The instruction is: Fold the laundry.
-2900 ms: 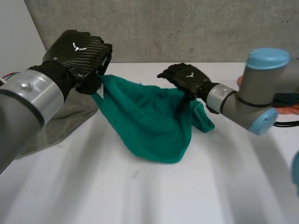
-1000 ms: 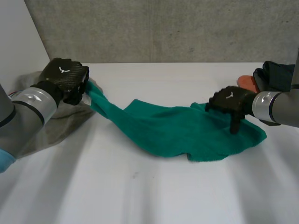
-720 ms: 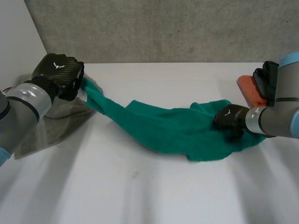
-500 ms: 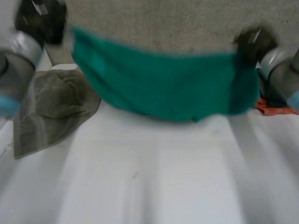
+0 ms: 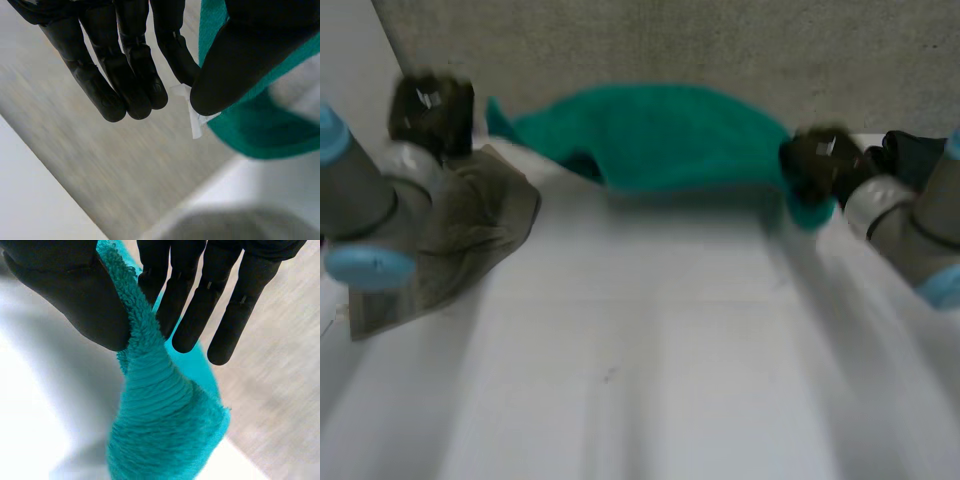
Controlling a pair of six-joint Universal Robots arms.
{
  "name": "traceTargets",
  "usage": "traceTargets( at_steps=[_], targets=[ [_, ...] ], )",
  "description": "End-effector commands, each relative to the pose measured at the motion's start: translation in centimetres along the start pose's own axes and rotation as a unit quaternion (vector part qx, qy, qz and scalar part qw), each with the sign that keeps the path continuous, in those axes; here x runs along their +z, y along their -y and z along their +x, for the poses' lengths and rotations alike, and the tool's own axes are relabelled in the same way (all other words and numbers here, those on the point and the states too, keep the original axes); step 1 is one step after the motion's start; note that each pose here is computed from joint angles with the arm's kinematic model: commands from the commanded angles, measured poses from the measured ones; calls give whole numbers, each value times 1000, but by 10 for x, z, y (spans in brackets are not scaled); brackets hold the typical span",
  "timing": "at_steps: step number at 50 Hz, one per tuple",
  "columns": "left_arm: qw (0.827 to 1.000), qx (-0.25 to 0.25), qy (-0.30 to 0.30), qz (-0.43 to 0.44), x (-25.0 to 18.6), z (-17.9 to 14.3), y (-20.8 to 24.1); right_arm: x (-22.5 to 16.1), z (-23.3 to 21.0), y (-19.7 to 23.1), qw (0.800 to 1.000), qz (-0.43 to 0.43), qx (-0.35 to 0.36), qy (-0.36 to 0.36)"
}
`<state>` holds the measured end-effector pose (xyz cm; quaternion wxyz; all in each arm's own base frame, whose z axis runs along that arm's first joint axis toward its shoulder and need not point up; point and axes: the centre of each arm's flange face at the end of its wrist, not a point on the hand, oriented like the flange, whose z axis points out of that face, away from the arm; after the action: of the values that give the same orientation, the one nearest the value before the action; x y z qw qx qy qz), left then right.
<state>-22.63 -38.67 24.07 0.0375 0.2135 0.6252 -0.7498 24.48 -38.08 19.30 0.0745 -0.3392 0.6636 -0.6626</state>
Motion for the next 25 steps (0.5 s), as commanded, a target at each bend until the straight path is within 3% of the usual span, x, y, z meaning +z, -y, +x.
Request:
traceTargets(
  at_steps=[1, 10, 19, 25],
  targets=[
    [994, 25, -48, -92, -30, 17, -54, -34, -34, -60, 987, -148, 7, 62],
    [994, 42, -50, -91, -35, 7, -46, -46, -12, -14, 986, -156, -21, 50],
    [994, 39, -54, -84, -39, 10, -38, -32, 9, -6, 965, -213, -146, 52],
    [993, 38, -63, -89, -42, 15, -39, -17, 13, -16, 956, -221, -181, 61]
  ],
)
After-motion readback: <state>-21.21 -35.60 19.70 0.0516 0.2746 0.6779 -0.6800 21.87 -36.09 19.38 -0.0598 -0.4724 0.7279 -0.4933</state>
